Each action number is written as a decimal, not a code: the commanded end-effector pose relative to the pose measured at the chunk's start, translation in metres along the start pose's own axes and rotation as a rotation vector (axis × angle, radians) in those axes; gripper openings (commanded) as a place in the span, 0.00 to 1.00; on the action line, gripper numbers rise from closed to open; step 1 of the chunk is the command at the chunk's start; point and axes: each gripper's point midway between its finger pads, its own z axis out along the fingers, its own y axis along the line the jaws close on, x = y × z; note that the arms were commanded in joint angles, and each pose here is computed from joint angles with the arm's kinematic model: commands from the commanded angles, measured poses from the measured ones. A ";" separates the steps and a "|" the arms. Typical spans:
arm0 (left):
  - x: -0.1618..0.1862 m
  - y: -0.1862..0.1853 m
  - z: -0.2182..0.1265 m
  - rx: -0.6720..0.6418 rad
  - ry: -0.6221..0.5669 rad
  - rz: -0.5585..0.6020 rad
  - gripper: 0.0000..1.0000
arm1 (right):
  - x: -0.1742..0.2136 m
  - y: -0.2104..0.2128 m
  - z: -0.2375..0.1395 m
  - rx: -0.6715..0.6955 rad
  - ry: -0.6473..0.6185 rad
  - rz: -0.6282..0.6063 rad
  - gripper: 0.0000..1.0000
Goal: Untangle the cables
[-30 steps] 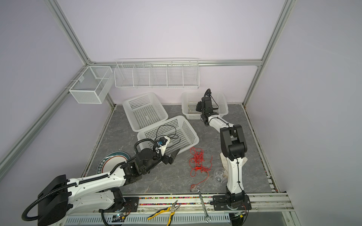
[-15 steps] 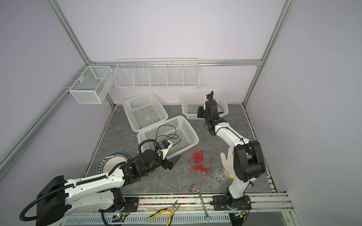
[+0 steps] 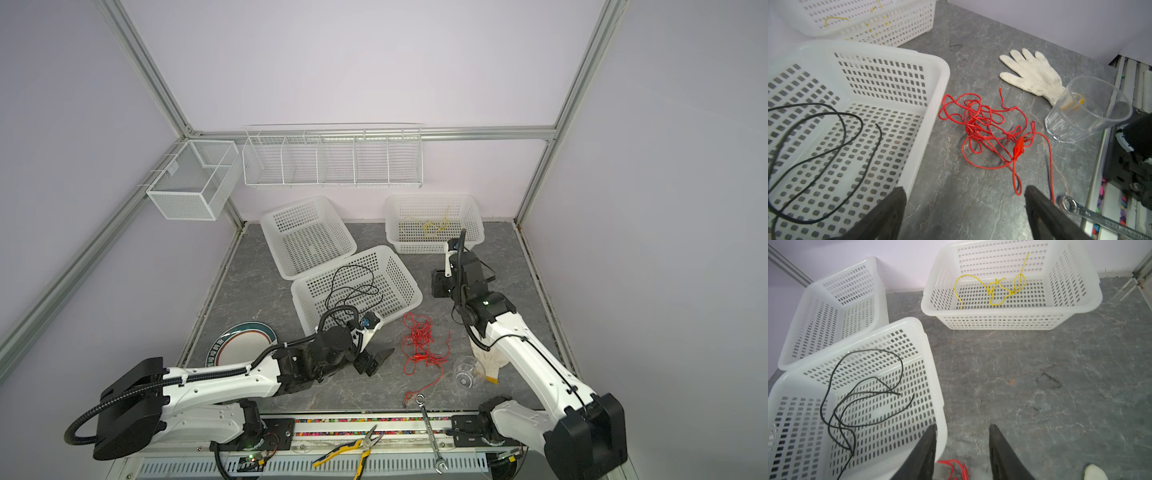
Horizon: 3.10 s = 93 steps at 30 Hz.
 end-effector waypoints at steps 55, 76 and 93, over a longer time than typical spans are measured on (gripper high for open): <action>-0.127 -0.062 0.051 0.209 -0.135 0.106 0.00 | 0.096 -0.014 -0.054 -0.030 0.164 0.075 0.52; -0.218 0.016 0.002 -0.110 -0.296 0.074 0.00 | 0.070 -0.004 -0.069 -0.115 -0.012 0.038 0.58; -0.195 0.229 -0.068 -0.713 -0.242 -0.177 0.00 | 0.068 0.008 -0.043 -0.146 0.022 0.037 0.67</action>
